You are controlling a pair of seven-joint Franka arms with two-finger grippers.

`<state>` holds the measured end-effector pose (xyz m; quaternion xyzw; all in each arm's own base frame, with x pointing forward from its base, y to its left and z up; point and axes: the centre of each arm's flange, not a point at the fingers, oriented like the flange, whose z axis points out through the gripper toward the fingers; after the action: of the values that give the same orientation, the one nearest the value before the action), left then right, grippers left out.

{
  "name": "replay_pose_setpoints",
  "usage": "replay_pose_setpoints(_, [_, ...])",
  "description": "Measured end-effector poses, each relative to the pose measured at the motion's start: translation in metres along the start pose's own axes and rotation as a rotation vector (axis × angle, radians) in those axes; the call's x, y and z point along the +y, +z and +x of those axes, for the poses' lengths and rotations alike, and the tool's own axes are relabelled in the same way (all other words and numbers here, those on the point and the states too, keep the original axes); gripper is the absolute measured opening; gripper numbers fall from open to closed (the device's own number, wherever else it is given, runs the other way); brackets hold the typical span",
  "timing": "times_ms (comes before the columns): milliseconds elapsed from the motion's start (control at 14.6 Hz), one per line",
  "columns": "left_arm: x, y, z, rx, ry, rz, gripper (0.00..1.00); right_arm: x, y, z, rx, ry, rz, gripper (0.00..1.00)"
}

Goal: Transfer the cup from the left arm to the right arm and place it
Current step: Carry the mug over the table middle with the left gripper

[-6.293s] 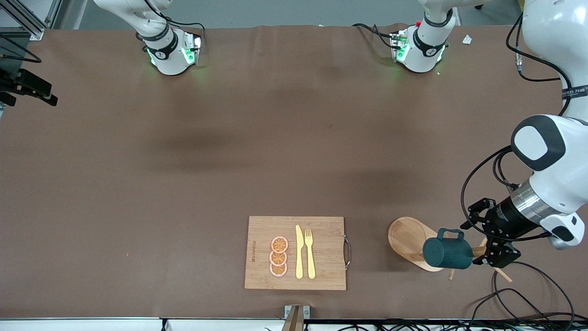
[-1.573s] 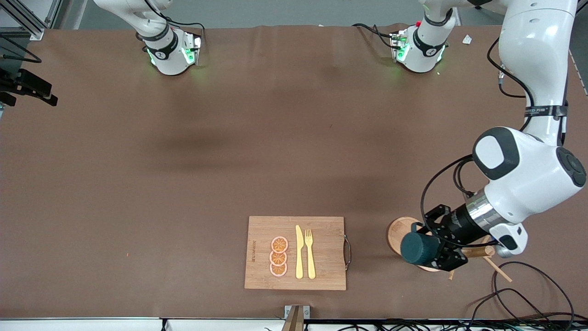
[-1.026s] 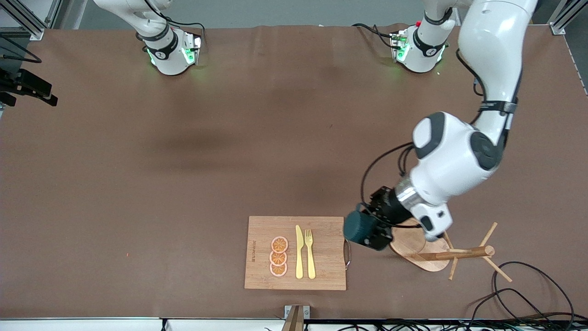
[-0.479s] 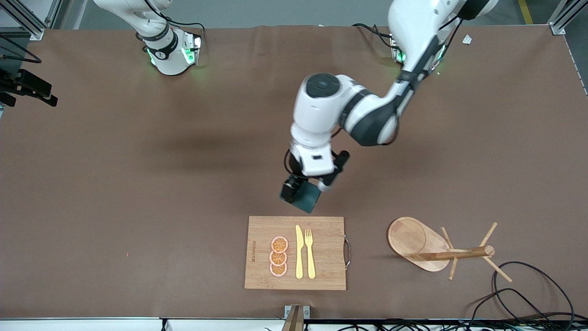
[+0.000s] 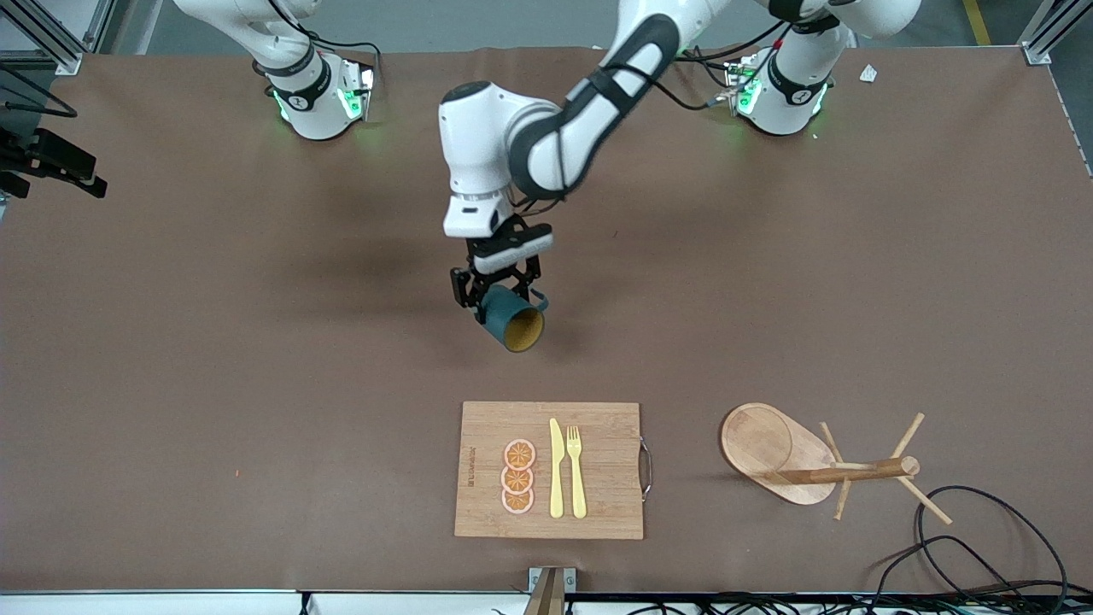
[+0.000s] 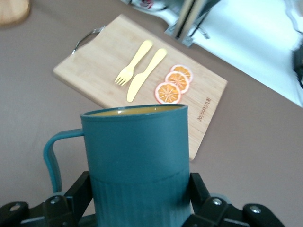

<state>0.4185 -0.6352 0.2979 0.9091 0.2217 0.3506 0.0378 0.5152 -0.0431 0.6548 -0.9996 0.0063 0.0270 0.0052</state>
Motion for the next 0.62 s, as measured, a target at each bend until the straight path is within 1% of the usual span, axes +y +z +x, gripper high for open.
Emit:
replay_pose_setpoints(137, [-0.006,0.01,-0.04,0.113,0.134,-0.032,0.87,0.0,0.0,0.0,0.0,0.0,0.0,1.0])
replay_pose_setpoints(342, [-0.027,0.049,-0.092,0.28,0.3,-0.067,0.87,0.0,0.0,0.0,0.0,0.0,0.0,1.0])
replay_pose_setpoints(479, [-0.037,0.071,-0.112,0.352,0.384,-0.099,0.87,0.0,0.0,0.0,0.0,0.001,0.0,1.0])
replay_pose_setpoints(616, [-0.038,0.073,-0.122,0.389,0.433,-0.128,0.87,0.001,0.0,0.0,0.0,0.002,0.0,1.0])
